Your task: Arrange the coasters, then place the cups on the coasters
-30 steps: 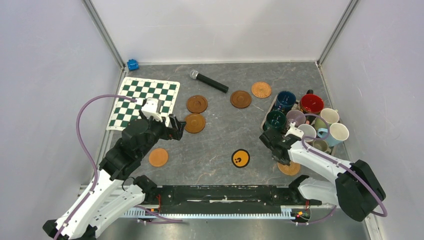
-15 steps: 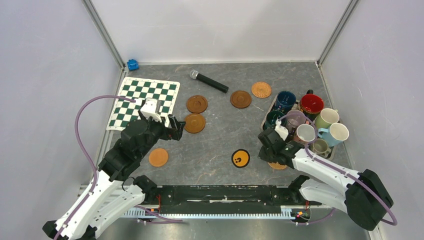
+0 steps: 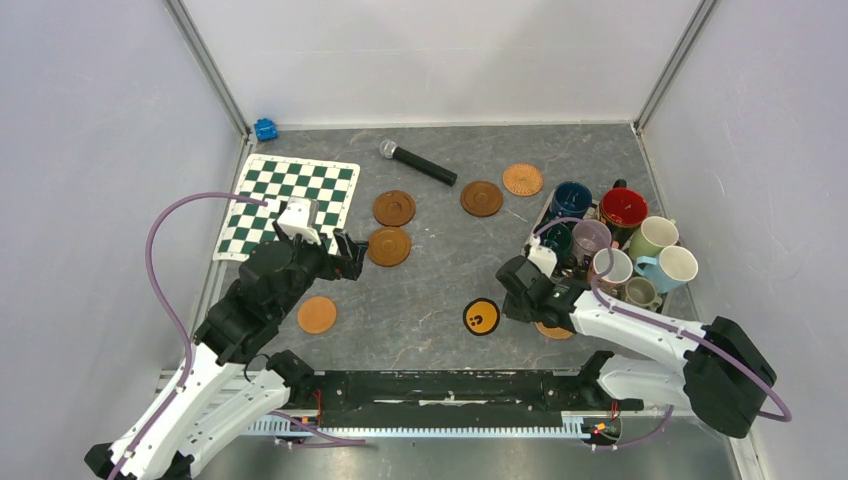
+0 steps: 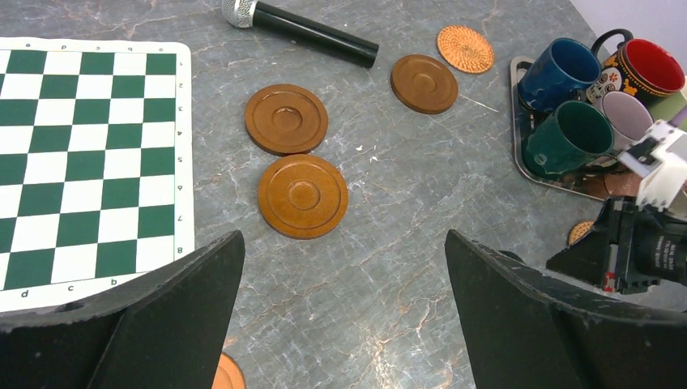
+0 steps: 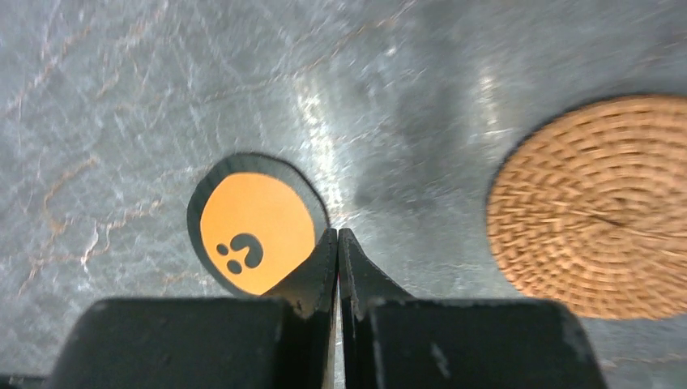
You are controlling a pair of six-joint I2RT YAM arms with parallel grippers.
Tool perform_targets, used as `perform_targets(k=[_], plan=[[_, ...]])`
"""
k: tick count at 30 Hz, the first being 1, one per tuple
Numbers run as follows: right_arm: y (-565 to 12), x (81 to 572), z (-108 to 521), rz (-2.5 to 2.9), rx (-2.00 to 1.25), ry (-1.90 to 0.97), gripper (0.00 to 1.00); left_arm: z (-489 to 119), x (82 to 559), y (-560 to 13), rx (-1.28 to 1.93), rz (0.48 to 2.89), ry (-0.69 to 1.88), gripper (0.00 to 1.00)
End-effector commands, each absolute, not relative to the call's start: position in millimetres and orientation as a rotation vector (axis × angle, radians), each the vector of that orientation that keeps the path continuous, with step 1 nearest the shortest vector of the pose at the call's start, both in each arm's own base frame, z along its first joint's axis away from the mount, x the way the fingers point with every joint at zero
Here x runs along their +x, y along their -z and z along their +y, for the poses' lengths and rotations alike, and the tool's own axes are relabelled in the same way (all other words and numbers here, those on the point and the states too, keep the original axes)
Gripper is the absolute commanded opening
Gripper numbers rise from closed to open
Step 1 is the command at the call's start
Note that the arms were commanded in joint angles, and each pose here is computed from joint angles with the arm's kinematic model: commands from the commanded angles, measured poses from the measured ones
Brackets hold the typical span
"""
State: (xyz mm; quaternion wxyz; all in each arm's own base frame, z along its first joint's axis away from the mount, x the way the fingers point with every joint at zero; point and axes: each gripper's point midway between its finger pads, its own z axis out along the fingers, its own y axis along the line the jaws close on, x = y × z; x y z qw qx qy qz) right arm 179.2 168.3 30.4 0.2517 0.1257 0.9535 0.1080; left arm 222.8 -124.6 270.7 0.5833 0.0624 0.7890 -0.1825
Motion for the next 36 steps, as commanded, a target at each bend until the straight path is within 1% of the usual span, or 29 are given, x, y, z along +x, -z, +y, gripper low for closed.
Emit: perform_targets(k=[1,4,10,14,19,22,27,36], plan=[[-59,198,126,2.444,0.401,-0.033,0.0,-121,226,-274,0.152,1.815,0.395,1.0],[-64,196,96,2.393,0.456,0.12,0.0,-122,226,-274,0.156,1.818,0.395,1.0],[-50,187,66,2.385,0.549,0.262,0.0,-123,226,-273,0.161,1.819,0.397,1.0],[-43,182,54,2.385,0.594,0.347,0.0,-123,226,-273,0.163,1.821,0.395,1.0],[-37,180,52,2.402,0.587,0.377,0.0,-121,227,-273,0.157,1.818,0.388,1.0],[-29,176,56,2.447,0.564,0.368,0.0,-123,227,-273,0.163,1.821,0.391,1.0],[-14,172,80,2.543,0.471,0.213,0.0,-120,226,-272,0.157,1.818,0.383,1.0],[-19,177,118,2.571,0.372,-0.014,0.0,-121,227,-273,0.157,1.82,0.385,1.0]])
